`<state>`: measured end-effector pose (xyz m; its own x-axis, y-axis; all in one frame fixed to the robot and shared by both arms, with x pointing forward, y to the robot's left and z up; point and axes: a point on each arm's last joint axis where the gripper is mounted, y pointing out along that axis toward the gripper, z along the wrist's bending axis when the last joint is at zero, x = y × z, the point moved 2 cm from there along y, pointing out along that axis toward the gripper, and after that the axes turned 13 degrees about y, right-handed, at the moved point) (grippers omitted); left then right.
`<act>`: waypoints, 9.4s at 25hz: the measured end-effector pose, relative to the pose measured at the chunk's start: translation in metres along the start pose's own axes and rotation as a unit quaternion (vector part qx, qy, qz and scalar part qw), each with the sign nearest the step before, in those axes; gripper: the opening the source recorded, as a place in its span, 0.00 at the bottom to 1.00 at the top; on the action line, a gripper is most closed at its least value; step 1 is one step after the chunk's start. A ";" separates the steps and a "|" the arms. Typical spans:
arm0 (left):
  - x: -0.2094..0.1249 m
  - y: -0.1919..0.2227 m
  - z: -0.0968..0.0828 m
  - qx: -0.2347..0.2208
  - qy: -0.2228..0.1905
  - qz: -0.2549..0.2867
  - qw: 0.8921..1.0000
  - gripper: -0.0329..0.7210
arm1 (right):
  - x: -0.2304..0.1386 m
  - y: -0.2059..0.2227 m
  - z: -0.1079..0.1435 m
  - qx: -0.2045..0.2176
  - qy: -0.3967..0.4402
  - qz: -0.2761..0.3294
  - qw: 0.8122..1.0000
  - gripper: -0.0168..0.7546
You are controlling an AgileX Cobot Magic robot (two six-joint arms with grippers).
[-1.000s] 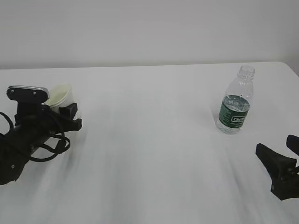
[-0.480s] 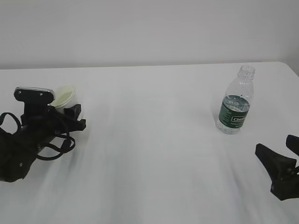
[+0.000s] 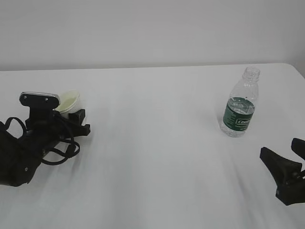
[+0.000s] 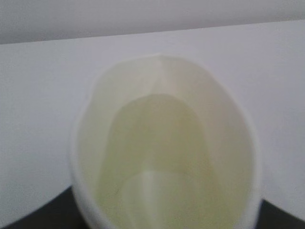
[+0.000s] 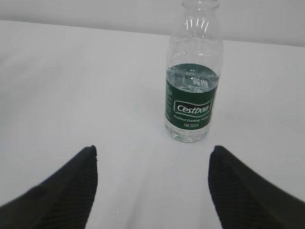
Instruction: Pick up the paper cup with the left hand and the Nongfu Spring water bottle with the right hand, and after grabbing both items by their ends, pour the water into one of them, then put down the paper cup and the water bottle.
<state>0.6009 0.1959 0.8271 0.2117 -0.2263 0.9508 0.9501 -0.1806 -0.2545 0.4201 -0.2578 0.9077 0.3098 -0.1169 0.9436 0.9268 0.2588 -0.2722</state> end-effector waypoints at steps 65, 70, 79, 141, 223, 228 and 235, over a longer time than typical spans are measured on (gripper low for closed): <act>0.020 -0.092 0.004 -0.054 0.026 0.012 0.998 0.81 | -0.010 0.003 -0.003 -0.010 0.017 0.027 0.999 0.71; 0.031 -0.110 0.008 -0.052 0.025 -0.003 0.998 0.81 | -0.008 0.005 -0.004 -0.016 0.019 0.022 0.999 0.71; 0.059 -0.119 0.009 -0.059 0.029 -0.057 0.996 0.78 | 0.022 0.032 -0.003 -0.007 0.014 -0.039 0.999 0.71; 0.206 -0.279 0.052 -0.039 0.041 -0.164 0.985 0.72 | 0.145 -0.057 0.022 -0.020 -0.016 -0.133 0.991 0.71; 0.120 -0.421 0.059 -0.079 0.008 0.095 0.992 0.63 | 0.072 -0.210 0.018 -0.110 0.050 0.113 0.986 0.65; 0.114 -0.418 0.057 -0.085 0.007 0.112 0.990 0.63 | 0.071 -0.211 0.016 -0.117 0.047 0.117 0.985 0.65; 0.114 -0.418 0.057 -0.084 0.007 0.113 0.990 0.63 | 0.071 -0.211 0.016 -0.119 0.046 0.118 0.985 0.65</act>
<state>0.2410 0.3001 1.0517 0.4105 -0.2930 0.8635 0.8264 -0.2808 -0.4881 0.2431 -0.3059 1.0352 0.5308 -0.1695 0.8304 0.8465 0.0579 -0.5293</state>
